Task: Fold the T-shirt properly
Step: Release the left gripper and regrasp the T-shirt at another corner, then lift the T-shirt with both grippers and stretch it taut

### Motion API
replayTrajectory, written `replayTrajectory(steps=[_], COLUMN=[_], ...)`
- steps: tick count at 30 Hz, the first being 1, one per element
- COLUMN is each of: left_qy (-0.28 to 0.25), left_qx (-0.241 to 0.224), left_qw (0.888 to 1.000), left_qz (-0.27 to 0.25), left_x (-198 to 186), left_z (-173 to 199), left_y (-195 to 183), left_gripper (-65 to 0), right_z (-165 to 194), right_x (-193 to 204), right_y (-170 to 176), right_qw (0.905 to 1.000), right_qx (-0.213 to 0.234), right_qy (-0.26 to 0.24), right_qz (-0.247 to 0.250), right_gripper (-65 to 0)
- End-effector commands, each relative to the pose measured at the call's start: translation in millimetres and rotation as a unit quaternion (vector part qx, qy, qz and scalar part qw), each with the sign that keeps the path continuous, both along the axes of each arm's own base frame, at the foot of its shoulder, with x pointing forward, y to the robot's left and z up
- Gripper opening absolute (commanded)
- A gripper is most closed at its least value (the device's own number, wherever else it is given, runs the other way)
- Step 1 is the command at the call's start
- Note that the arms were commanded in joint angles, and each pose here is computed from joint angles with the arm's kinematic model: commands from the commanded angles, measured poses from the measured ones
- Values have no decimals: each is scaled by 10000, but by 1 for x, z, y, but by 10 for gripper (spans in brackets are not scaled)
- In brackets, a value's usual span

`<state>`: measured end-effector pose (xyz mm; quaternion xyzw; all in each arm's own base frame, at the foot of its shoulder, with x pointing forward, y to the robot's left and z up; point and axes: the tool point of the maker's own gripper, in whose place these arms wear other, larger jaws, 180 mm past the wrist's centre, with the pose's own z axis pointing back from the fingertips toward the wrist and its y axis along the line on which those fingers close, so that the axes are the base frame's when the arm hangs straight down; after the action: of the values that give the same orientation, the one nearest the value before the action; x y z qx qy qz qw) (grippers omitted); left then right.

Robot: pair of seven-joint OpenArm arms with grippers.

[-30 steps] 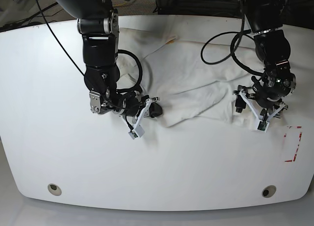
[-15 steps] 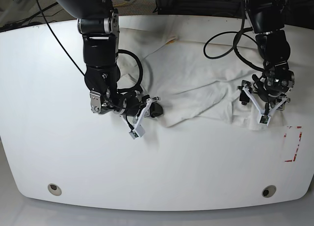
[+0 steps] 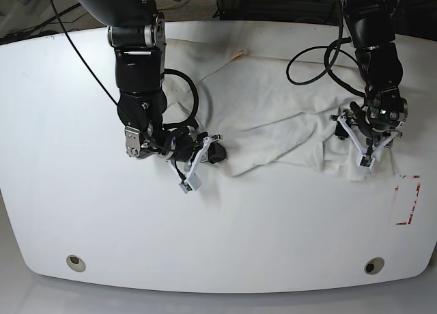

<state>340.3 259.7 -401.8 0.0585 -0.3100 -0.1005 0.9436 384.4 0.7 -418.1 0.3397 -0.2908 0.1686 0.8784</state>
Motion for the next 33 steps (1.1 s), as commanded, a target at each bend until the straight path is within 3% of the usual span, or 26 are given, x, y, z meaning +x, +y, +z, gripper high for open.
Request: replayTrajectory(steps=[1,6,12,17,24,33], left_qy=[-256,-227,-223,-651,-1112,-1590], left_qx=[49,53,86,212,501,733], left_qw=[9997,9997,9997,9972,9923,9825], left_qz=[19,32,53,305,234,627], left_x=[11,10,8,12,13,14], left_z=[15,15,15,45,81,130], left_y=[5,6,9,29,32,55], left_gripper=[-331,-517,-650,-649,-649,-649], right_z=[20,20,21,26,50,100], right_x=[16,16,17,17,10,31], right_y=[3,2,1,-1,-10,-60], right_qw=[9995,9994,9994,9991,9959,9856], right_qx=[145,148,156,130,-97,-552], right_qy=[-295,-295,-292,-410,-905,-1544], right_qz=[-21,-33,-50,-63,-17,-404], right_gripper=[-631,-633,-634,-636,-636,-636])
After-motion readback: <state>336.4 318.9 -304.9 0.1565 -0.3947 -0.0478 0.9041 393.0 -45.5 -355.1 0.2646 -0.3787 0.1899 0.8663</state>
